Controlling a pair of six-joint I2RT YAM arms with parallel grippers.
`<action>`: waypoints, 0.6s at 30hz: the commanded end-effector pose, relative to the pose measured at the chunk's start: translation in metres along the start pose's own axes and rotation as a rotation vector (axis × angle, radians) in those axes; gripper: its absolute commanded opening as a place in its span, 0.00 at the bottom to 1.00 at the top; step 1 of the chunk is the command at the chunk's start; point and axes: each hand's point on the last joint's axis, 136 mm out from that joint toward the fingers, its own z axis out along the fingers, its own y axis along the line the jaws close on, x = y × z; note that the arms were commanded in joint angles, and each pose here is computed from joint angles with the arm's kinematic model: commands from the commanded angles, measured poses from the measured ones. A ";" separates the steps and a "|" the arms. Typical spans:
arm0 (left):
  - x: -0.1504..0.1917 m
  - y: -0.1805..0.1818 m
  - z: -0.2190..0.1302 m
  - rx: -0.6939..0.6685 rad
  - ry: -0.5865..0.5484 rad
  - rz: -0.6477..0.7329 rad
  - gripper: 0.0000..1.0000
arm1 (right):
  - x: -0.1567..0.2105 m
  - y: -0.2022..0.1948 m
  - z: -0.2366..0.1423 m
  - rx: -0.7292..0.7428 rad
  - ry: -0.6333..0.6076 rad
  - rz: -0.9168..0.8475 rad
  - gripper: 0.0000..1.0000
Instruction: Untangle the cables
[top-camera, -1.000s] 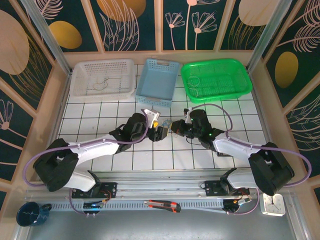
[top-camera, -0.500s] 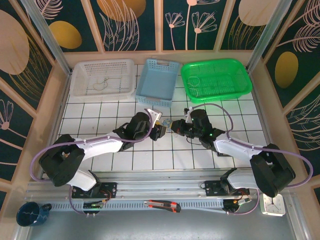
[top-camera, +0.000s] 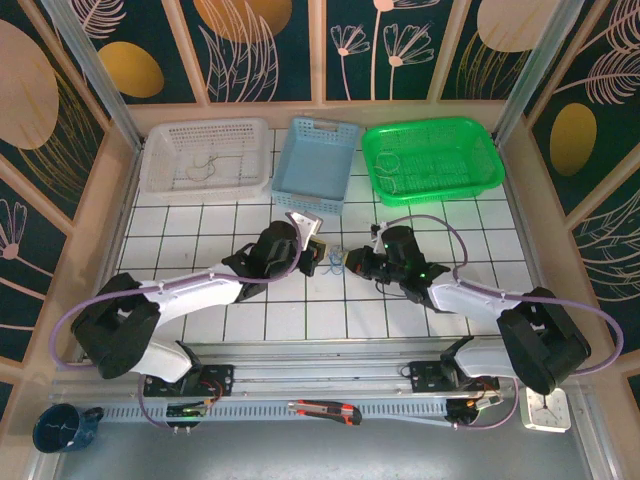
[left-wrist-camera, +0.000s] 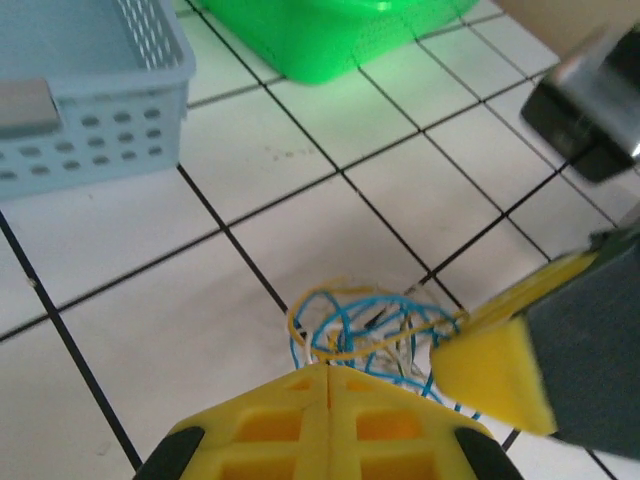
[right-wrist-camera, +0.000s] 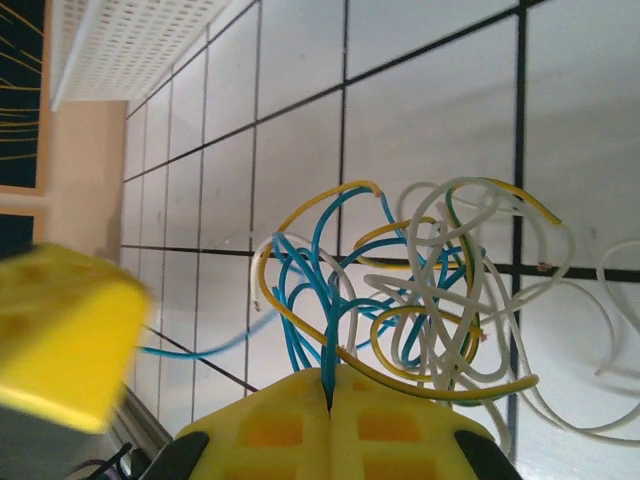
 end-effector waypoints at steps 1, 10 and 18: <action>-0.040 -0.009 -0.017 -0.003 -0.095 0.033 0.00 | -0.005 -0.005 0.001 -0.006 -0.037 0.018 0.00; -0.092 -0.026 -0.047 0.049 -0.248 0.010 0.00 | 0.008 -0.008 0.004 -0.021 -0.011 0.036 0.00; -0.139 -0.035 -0.079 0.100 -0.410 -0.066 0.00 | 0.032 -0.002 0.023 -0.015 0.051 0.012 0.00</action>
